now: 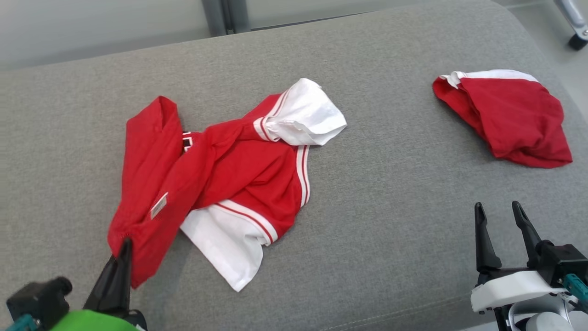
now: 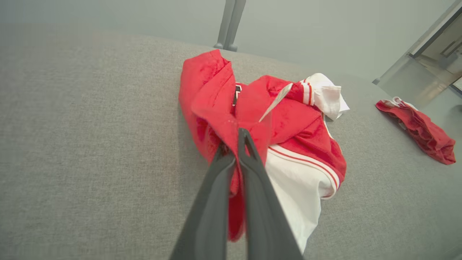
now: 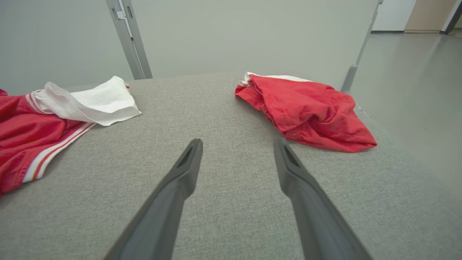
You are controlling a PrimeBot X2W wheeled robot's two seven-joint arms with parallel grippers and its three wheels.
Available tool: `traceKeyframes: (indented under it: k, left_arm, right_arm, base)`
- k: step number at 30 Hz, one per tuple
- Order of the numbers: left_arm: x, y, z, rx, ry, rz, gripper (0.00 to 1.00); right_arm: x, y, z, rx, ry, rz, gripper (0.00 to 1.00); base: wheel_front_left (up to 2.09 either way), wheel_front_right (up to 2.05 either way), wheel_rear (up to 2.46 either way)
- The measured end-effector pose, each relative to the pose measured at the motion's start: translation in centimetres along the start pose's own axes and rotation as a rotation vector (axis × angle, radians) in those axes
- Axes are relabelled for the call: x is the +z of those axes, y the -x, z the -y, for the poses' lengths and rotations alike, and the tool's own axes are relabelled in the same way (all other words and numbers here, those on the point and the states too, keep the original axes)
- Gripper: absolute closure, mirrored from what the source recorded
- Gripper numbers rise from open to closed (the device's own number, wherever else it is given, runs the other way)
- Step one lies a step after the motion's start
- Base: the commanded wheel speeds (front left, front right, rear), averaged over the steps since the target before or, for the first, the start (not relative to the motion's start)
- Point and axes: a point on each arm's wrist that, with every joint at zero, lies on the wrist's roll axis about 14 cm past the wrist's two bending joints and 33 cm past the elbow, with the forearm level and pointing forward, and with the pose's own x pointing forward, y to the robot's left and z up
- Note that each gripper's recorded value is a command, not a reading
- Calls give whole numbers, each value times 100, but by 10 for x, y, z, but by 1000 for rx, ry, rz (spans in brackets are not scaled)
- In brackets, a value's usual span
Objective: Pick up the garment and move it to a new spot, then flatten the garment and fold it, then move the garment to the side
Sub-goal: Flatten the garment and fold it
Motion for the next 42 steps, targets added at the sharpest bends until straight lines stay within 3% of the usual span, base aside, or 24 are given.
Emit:
traceKeyframes:
  k: [6, 8, 10, 11, 14, 15, 17, 21, 23, 26, 29, 36, 39, 42]
  left_arm:
    - [-46, 25, -17, 32, 135, 7, 100]
    - [-58, 30, -26, 61, 154, 1, 92]
    - [-70, 34, -31, 79, 167, -9, 71]
    - [-74, 36, -33, 90, 171, -8, 66]
    - [-85, 41, -35, 104, 182, -16, 66]
    - [-85, 42, -37, 115, 180, -7, 55]
    - [-82, 43, -39, 129, 188, 25, 1]
    - [-97, 54, -42, 167, 199, 8, 0]
    - [-101, 63, -59, 243, 194, 4, 0]
    - [-90, 72, -91, 373, 135, 35, 0]
    - [-65, 70, -101, 410, 91, 105, 0]
    - [-9, 46, -70, 298, -16, 257, 0]
    - [27, 34, -43, 213, -90, 360, 0]
    - [26, 16, 15, 13, -165, 365, 0]
  right_arm:
    - [-4, -13, -26, 86, 32, -8, 0]
    - [-4, -17, -34, 110, 39, -5, 0]
    - [-3, -20, -44, 140, 44, -1, 0]
    - [-3, -21, -48, 151, 45, 1, 0]
    - [1, -23, -57, 177, 47, 13, 0]
    - [2, -22, -58, 182, 49, 17, 0]
    - [4, -20, -60, 188, 51, 21, 0]
    - [5, -15, -63, 200, 52, 24, 0]
    - [7, -14, -63, 201, 52, 31, 0]
    - [10, -12, -59, 190, 53, 41, 0]
    - [12, -11, -56, 180, 52, 45, 0]
    - [17, -8, -48, 157, 55, 60, 0]
    - [32, -12, -47, 150, 60, 106, 0]
    - [42, -18, -43, 138, 64, 136, 0]
  base:
    - [0, 0, 0]
    - [0, 0, 0]
    - [0, 0, 0]
    - [0, 0, 0]
    - [0, 0, 0]
    - [0, 0, 0]
    - [0, 0, 0]
    - [0, 0, 0]
    - [0, 0, 0]
    - [0, 0, 0]
    - [0, 0, 0]
    - [0, 0, 0]
    - [0, 0, 0]
    - [0, 0, 0]
